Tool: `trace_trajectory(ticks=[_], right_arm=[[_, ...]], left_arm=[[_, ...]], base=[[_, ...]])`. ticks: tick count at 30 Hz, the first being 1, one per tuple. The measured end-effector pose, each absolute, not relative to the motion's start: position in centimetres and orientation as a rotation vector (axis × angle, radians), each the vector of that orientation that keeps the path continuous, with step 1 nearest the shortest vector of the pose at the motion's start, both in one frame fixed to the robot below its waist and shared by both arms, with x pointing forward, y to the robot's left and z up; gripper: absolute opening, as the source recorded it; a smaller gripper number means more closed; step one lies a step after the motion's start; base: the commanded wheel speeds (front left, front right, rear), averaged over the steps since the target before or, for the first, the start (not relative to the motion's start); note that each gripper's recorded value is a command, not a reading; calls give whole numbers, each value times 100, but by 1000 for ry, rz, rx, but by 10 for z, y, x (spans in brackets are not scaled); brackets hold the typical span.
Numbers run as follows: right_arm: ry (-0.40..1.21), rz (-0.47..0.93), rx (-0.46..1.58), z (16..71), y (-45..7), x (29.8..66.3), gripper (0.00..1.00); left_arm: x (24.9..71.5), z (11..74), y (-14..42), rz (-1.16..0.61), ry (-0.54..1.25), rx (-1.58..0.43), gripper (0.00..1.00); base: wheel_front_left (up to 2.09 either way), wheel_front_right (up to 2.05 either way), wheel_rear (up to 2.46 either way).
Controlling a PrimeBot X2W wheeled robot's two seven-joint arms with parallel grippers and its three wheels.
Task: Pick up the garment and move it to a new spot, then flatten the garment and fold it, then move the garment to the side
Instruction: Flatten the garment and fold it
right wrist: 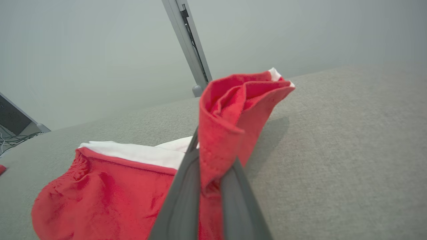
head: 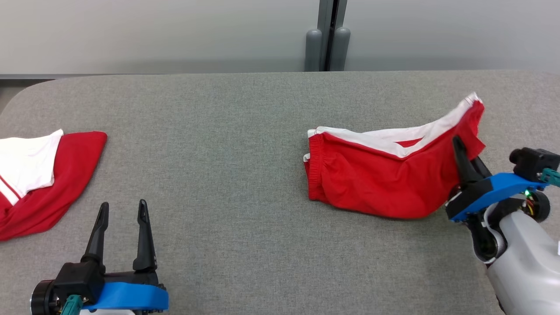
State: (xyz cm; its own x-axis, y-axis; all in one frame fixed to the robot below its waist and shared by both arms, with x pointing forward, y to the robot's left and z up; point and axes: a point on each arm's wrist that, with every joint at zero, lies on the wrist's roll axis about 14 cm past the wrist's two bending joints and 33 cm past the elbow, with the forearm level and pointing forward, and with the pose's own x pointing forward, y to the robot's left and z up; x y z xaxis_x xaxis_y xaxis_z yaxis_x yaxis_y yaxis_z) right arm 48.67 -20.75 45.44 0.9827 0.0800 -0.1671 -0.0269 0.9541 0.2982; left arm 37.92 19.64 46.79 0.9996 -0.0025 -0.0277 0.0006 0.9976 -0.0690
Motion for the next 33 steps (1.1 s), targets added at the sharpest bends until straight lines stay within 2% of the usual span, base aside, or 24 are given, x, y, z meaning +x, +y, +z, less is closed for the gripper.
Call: trace_trajectory(ticks=[10,12,18,20,23,28,33], right_arm=[[79,348,299,493,-98,489,0],[98,431,302,489,-64,482,0],[229,533,294,447,-17,458,0],[277,551,289,432,-9,449,100],[284,565,291,431,-3,445,100],[187,526,303,458,-22,460,100],[81,404,266,482,-76,478,100]], left_arm=[[373,471,202,16,21,-74,100],[371,470,204,26,25,-75,100],[370,467,208,42,34,-86,100],[369,464,210,51,41,-86,100],[369,465,212,57,41,-85,100],[368,467,211,54,35,-84,100],[367,469,208,45,29,-85,100]], base=[[0,0,0],[0,0,0],[0,0,0],[0,0,0],[0,0,0],[0,0,0],[0,0,0]])
